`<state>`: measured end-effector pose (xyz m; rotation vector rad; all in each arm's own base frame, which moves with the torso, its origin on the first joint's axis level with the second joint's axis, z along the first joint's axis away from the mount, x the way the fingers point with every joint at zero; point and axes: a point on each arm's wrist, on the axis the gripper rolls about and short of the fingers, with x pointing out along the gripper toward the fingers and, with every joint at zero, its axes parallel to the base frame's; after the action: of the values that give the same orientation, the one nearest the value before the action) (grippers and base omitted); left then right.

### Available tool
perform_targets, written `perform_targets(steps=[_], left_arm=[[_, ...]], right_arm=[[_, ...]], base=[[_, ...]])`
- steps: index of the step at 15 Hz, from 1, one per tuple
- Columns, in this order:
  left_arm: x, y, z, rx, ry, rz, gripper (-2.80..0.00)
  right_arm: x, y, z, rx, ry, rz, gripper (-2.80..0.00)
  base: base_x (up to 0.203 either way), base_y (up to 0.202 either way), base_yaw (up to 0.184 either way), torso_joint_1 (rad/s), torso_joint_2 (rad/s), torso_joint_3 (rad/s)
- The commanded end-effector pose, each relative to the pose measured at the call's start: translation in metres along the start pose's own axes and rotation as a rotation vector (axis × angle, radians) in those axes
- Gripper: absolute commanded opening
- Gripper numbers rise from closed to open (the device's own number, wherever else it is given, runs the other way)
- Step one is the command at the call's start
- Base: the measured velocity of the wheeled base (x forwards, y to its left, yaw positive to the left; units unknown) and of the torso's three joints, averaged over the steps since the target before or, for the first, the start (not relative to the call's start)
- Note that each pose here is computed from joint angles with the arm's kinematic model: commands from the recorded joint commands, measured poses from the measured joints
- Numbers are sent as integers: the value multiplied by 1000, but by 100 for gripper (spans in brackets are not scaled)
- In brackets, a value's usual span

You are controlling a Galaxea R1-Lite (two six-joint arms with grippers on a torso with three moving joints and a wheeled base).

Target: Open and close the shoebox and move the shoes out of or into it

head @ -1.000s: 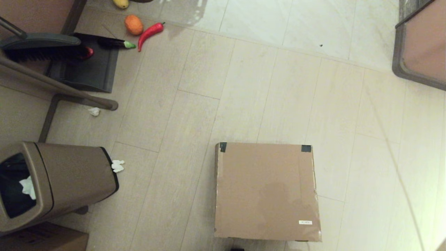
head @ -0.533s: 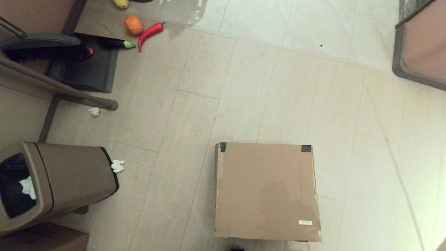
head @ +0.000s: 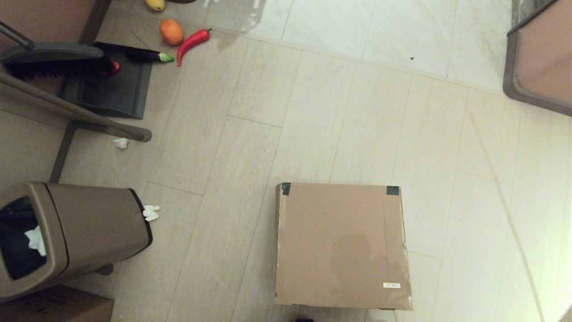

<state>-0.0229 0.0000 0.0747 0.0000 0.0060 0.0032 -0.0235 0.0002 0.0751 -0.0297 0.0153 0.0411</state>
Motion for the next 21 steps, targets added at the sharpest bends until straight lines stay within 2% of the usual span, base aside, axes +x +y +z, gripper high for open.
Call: perform_targets(steps=[1, 21], left_arm=[[0, 0, 0, 0, 1, 1, -280], [0, 0, 0, 0, 2, 1, -280]], right_arm=[[0, 0, 0, -1, 1, 1, -280], [0, 0, 0, -1, 0, 1, -280]], base=[[0, 0, 0, 0, 0, 0], [0, 0, 0, 0, 0, 0]])
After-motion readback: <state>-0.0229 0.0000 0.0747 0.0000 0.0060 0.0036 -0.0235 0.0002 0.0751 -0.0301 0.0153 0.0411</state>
